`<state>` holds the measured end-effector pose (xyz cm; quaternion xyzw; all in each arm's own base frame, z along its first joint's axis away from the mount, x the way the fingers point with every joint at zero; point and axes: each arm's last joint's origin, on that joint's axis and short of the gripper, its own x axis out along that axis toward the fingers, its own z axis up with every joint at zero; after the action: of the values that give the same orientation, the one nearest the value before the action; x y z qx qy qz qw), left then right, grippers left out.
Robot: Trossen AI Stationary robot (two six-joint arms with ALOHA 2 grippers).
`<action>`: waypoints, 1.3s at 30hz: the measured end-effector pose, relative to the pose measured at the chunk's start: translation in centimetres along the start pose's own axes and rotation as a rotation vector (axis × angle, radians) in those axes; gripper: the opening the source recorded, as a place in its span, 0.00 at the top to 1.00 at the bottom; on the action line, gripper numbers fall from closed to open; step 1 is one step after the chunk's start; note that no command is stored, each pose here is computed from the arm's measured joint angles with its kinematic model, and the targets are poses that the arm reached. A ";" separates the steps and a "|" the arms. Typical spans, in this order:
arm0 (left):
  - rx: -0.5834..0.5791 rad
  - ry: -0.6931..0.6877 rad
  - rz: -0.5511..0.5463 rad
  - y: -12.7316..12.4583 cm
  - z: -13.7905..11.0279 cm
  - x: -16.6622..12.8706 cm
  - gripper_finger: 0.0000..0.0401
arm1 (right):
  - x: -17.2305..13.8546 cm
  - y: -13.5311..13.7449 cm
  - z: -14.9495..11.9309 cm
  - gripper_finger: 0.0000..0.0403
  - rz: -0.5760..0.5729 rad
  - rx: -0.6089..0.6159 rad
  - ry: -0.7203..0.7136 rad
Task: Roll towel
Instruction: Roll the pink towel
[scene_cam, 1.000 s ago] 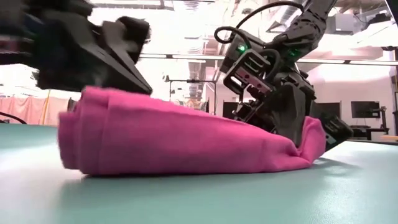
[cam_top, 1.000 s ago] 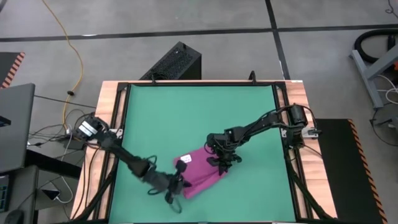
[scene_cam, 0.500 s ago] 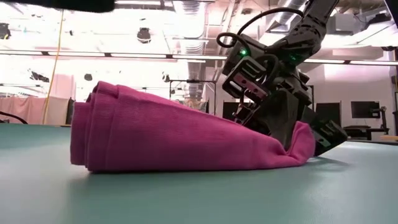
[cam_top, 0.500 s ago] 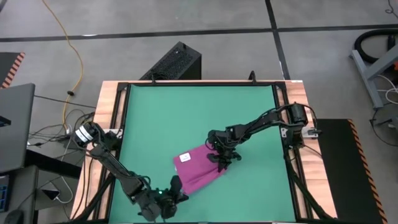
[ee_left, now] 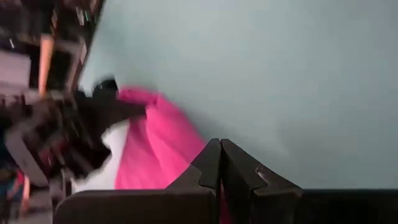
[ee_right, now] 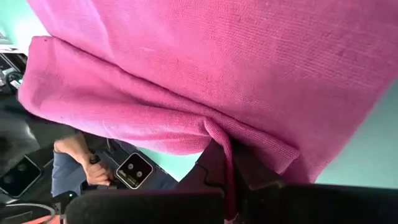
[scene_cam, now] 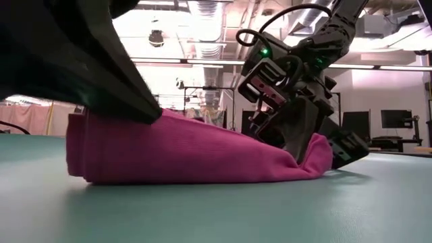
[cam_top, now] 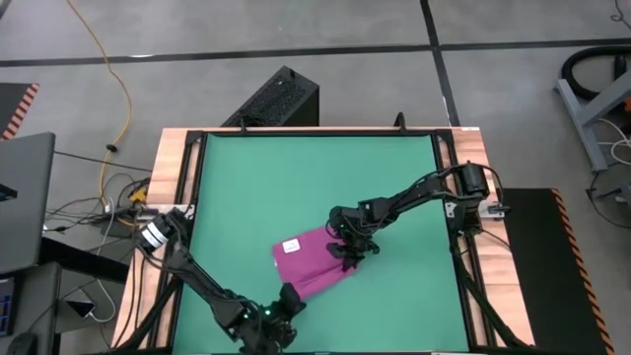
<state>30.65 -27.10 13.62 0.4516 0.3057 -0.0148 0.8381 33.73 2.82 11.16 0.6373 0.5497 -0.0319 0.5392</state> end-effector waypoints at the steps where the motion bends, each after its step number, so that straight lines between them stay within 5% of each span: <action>1: -0.020 0.023 0.002 0.1 -0.3 0.2 1.00 | 0.0 0.0 0.0 0.97 0.000 -0.004 -0.002; 23: -0.213 0.172 0.009 0.2 -4.9 2.1 1.00 | 0.3 0.1 -0.2 0.96 -0.008 -0.033 -0.024; 32: -0.228 0.173 -0.024 0.0 -5.1 2.3 1.00 | -0.8 1.3 -0.6 0.88 -0.043 -0.294 -0.284; 39: -0.263 0.186 -0.048 -0.4 -6.0 2.5 1.00 | -2.1 1.9 -2.1 0.82 -0.104 -0.332 -0.406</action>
<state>29.58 -22.13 9.63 0.3297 0.3918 0.0471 0.8576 33.18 3.31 14.57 0.4917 0.4598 -0.0961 0.7332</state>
